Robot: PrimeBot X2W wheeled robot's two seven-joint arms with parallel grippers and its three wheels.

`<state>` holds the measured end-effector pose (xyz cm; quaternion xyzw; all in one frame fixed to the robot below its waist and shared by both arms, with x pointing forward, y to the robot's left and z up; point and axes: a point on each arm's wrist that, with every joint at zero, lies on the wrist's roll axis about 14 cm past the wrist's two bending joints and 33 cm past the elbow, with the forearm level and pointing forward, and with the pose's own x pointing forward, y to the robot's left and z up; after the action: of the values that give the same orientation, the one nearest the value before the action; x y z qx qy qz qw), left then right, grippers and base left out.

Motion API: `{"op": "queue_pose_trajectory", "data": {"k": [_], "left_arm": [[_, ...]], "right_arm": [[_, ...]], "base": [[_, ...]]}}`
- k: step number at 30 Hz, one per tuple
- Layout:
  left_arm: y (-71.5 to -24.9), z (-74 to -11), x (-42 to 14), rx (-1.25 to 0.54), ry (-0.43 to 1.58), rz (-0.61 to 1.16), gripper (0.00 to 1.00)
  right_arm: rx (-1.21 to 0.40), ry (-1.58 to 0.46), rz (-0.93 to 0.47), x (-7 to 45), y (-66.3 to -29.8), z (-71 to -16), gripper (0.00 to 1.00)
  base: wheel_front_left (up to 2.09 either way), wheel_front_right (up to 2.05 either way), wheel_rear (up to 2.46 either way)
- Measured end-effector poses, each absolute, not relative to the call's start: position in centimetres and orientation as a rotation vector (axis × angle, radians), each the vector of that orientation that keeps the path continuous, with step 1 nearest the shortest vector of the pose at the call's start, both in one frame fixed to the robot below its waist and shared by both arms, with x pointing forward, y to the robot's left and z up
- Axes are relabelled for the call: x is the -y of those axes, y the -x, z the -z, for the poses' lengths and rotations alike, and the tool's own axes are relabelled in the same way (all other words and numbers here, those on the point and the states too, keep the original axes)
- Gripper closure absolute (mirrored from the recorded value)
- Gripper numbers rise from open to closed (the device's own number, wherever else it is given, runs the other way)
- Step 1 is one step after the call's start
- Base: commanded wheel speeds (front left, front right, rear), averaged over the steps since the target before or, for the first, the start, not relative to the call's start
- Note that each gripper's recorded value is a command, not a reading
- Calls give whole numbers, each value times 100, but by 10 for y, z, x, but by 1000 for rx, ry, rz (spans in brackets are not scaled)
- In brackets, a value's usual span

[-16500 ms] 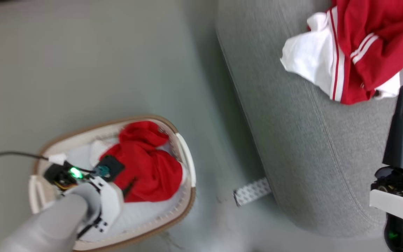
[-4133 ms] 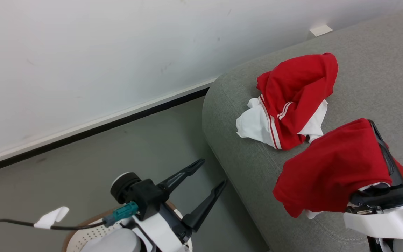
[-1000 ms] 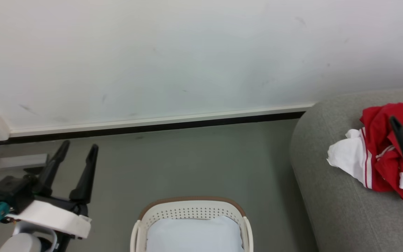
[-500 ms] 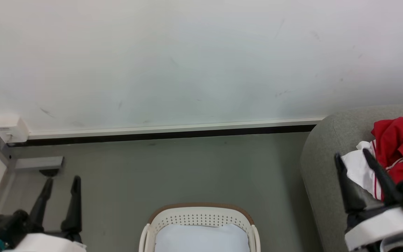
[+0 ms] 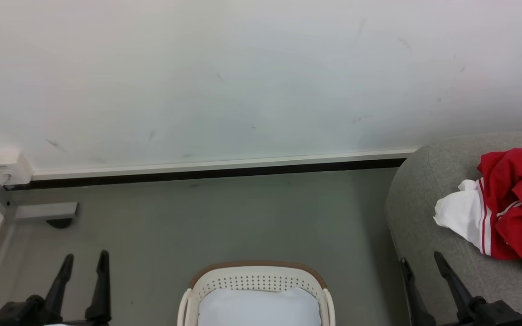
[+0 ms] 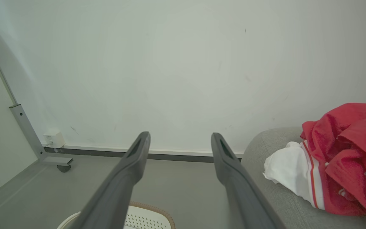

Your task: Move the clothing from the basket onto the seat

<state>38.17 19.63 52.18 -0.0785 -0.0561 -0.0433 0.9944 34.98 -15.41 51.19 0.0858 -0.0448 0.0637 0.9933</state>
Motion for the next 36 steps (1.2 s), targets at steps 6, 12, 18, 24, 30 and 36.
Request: {"op": "queue_pose_trajectory", "data": {"k": [6, 12, 18, 24, 30, 36], "left_arm": [[-382, -516, -198, 100, 150, 83, 0], [-383, -516, -194, 104, 151, 89, 0], [-384, -517, -192, 109, 154, 91, 0], [-385, -518, -191, 109, 156, 93, 0], [-377, -495, -184, 41, 185, 92, 100], [-376, -489, -188, 6, 286, 61, 100]], "right_arm": [[79, -210, -139, 148, -353, -508, 0], [111, -210, -139, 150, -357, -518, 0], [123, -214, -137, 150, -356, -521, 0], [125, -218, -143, 148, -355, -522, 0], [51, -225, -133, 148, -346, -499, 100], [29, -333, -104, 154, -346, -495, 100]], "base": [[0, 0, 0], [0, 0, 0], [0, 0, 0], [0, 0, 0], [0, 0, 0], [0, 0, 0]]}}
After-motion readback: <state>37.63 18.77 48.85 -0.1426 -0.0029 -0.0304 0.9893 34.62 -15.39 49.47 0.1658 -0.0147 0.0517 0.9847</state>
